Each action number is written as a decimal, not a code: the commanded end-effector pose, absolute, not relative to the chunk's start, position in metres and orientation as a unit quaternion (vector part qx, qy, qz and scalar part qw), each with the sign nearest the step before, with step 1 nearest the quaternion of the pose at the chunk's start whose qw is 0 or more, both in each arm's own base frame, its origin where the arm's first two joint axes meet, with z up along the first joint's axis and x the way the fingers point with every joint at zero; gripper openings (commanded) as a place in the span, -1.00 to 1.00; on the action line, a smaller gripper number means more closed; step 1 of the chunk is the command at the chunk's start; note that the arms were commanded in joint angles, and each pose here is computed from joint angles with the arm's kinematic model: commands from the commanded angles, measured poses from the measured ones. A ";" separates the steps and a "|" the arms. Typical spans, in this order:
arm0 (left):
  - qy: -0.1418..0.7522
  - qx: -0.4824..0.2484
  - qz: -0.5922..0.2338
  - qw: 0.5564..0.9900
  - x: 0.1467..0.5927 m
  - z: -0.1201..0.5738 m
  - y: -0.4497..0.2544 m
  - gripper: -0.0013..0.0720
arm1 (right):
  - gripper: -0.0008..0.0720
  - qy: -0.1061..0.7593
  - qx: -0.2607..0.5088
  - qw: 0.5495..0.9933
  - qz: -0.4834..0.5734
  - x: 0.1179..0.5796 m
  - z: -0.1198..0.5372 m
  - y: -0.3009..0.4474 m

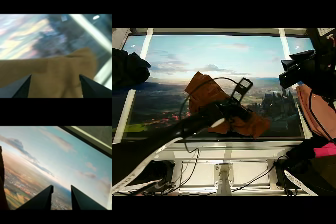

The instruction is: Fold the clothes and pants, and hang the long-sleeved shirts on hangers.

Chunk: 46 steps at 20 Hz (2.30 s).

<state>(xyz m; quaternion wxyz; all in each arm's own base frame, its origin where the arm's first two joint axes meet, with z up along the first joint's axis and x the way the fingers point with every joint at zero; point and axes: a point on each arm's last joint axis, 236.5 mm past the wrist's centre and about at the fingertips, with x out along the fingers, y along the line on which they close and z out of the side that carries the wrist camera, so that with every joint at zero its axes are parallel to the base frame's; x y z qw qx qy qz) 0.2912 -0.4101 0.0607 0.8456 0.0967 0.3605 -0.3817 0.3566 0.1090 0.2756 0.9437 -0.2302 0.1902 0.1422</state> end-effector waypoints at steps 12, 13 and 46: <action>0.165 -0.001 -0.187 0.968 0.351 0.286 -0.173 0.53 | 0.41 0.469 -0.326 0.670 0.474 0.265 -0.006 0.253; 0.161 -0.004 -0.183 0.970 0.350 0.290 -0.167 0.53 | 0.41 0.451 -0.345 0.669 0.480 0.267 -0.015 0.265; 0.167 0.031 -0.144 0.975 0.354 0.285 -0.143 0.54 | -0.94 0.358 -0.498 0.712 0.342 0.363 -0.024 0.310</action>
